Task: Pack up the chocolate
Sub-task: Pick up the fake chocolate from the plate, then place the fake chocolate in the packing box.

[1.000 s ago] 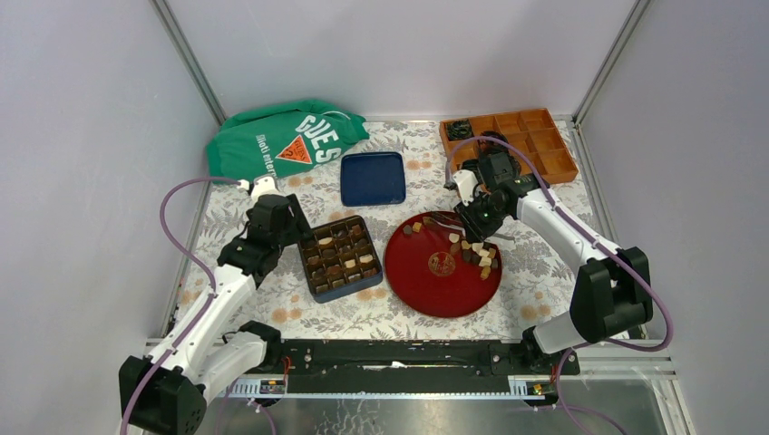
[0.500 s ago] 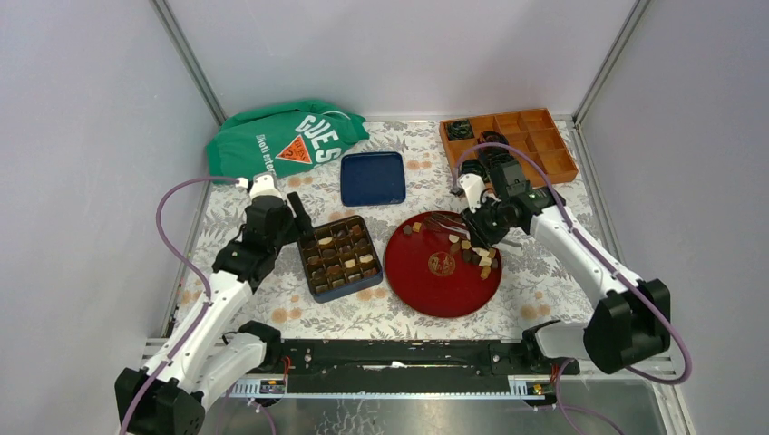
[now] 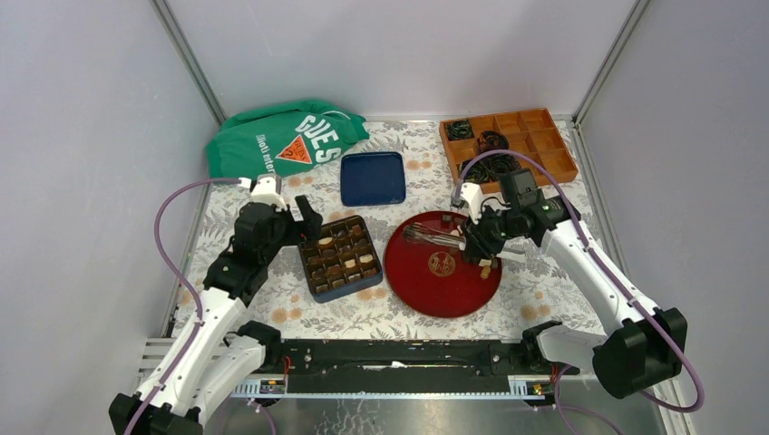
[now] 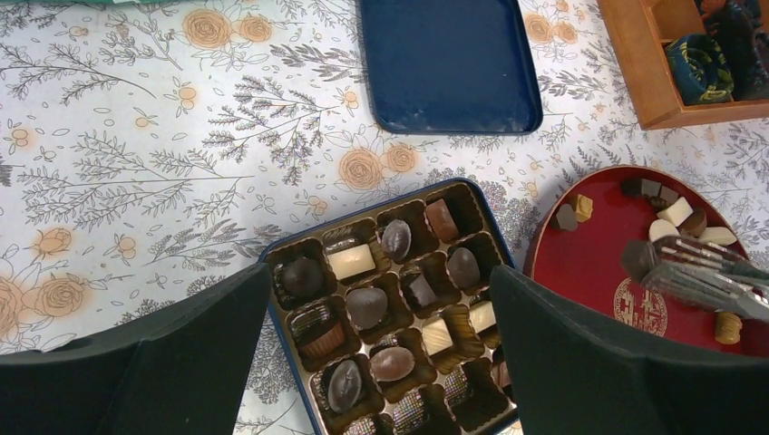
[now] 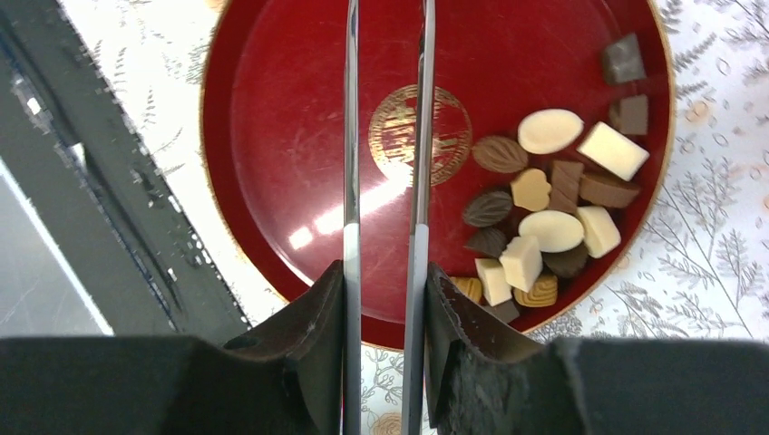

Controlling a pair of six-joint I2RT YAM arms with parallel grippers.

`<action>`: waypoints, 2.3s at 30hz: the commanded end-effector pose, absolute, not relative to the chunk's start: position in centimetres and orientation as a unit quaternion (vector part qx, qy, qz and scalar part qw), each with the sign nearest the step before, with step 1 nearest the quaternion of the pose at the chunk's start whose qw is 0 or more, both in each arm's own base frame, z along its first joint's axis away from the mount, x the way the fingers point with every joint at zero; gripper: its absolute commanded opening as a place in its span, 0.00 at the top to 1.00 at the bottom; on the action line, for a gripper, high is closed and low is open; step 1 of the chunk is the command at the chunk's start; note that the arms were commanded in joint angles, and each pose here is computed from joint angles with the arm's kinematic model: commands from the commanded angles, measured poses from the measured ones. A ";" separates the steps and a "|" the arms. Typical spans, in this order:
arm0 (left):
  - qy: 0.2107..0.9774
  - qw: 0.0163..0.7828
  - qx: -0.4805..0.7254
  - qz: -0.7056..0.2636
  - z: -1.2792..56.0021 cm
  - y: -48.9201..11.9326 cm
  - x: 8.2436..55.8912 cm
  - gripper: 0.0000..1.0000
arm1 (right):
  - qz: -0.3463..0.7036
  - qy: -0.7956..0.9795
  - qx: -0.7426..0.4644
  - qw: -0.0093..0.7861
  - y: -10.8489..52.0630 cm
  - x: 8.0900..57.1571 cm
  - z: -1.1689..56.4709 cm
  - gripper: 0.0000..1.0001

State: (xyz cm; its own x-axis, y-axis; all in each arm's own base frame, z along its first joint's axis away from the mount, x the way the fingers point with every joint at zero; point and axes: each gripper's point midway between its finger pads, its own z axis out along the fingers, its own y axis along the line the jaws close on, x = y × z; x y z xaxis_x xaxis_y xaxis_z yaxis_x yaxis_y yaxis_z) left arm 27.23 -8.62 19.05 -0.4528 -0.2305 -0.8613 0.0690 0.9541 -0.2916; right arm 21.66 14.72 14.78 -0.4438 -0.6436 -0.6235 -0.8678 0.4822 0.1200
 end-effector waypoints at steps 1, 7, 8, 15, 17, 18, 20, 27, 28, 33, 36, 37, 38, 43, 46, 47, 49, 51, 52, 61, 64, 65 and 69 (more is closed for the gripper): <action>0.835 0.528 -0.042 -0.150 19.4 -9.0 27.6 0.01 | 0.267 0.752 -0.525 0.296 17.1 20.9 18.4 0.97; 0.867 0.469 -0.095 -0.140 16.3 -8.5 26.8 0.01 | 0.273 0.714 -0.573 0.296 19.3 20.4 19.4 0.97; 0.870 0.462 -0.111 -0.131 15.7 -8.1 26.6 0.01 | 0.274 0.707 -0.581 0.295 19.8 20.3 19.5 0.98; 0.872 0.445 -0.193 -0.068 14.1 -5.5 26.9 0.22 | 0.268 0.674 -0.634 0.266 22.8 19.7 19.3 0.98; 0.879 0.431 -0.193 -0.067 13.3 -5.8 27.0 0.30 | 0.266 0.668 -0.645 0.257 23.5 19.8 19.2 0.98; 0.883 0.422 -0.195 -0.064 12.8 -5.8 27.0 0.35 | 0.267 0.664 -0.650 0.255 23.9 19.8 19.2 0.98; 0.889 0.408 -0.198 -0.056 12.1 -5.7 26.9 0.43 | 0.269 0.659 -0.656 0.250 24.6 19.8 19.2 0.98; 0.904 0.370 -0.215 -0.008 10.0 -4.9 27.5 0.49 | 0.277 0.652 -0.662 0.244 25.5 19.7 19.2 0.98; 0.907 0.362 -0.214 0.001 9.6 -4.7 27.6 0.52 | 0.278 0.652 -0.662 0.244 25.5 19.7 19.2 0.98; 0.923 0.323 -0.207 0.027 7.8 -4.4 28.0 0.64 | 0.279 0.652 -0.662 0.244 25.7 19.7 18.9 0.98; 0.927 0.312 -0.206 0.031 7.2 -4.3 28.1 0.64 | 0.279 0.651 -0.662 0.245 25.7 19.7 18.9 0.98; 0.928 0.310 -0.205 0.031 7.1 -4.2 28.1 0.64 | 0.280 0.651 -0.662 0.245 25.7 19.6 18.9 0.98; 0.929 0.308 -0.205 0.031 7.0 -4.2 28.1 0.65 | 0.281 0.650 -0.662 0.245 25.7 19.6 18.9 0.98; 0.935 0.293 -0.198 0.025 6.2 -4.5 28.1 0.71 | 0.283 0.649 -0.662 0.247 25.7 19.5 19.2 0.98; 0.939 0.285 -0.191 0.013 6.0 -5.0 28.1 0.80 | 0.283 0.649 -0.661 0.246 25.7 19.5 19.2 0.98; 0.940 0.284 -0.189 0.010 6.0 -5.0 28.1 0.83 | 0.284 0.649 -0.661 0.246 25.7 19.5 19.2 0.98; 0.940 0.285 -0.187 0.010 6.0 -5.0 28.1 0.93 | 0.284 0.649 -0.662 0.245 25.7 19.4 19.2 0.98; 0.939 0.291 -0.185 0.010 6.4 -4.9 28.2 0.97 | 0.285 0.648 -0.662 0.245 25.7 19.4 19.4 0.98; 0.938 0.296 -0.183 0.010 6.7 -4.8 28.3 0.99 | 0.286 0.647 -0.663 0.245 25.7 19.2 19.5 0.98; 0.903 0.393 -0.172 0.018 11.7 -4.3 29.1 1.00 | 0.281 0.629 -0.675 0.264 25.5 18.9 22.2 0.98; 0.884 0.438 -0.163 0.004 13.9 -4.9 29.1 1.00 | 0.274 0.618 -0.685 0.271 25.6 18.7 22.7 0.98; 0.877 0.453 -0.160 -0.003 14.7 -5.1 29.2 1.00 | 0.273 0.614 -0.688 0.273 25.7 18.6 22.8 0.98; 0.853 0.498 -0.151 -0.024 16.8 -5.5 29.0 1.00 | 0.268 0.603 -0.698 0.276 26.2 18.4 23.1 0.98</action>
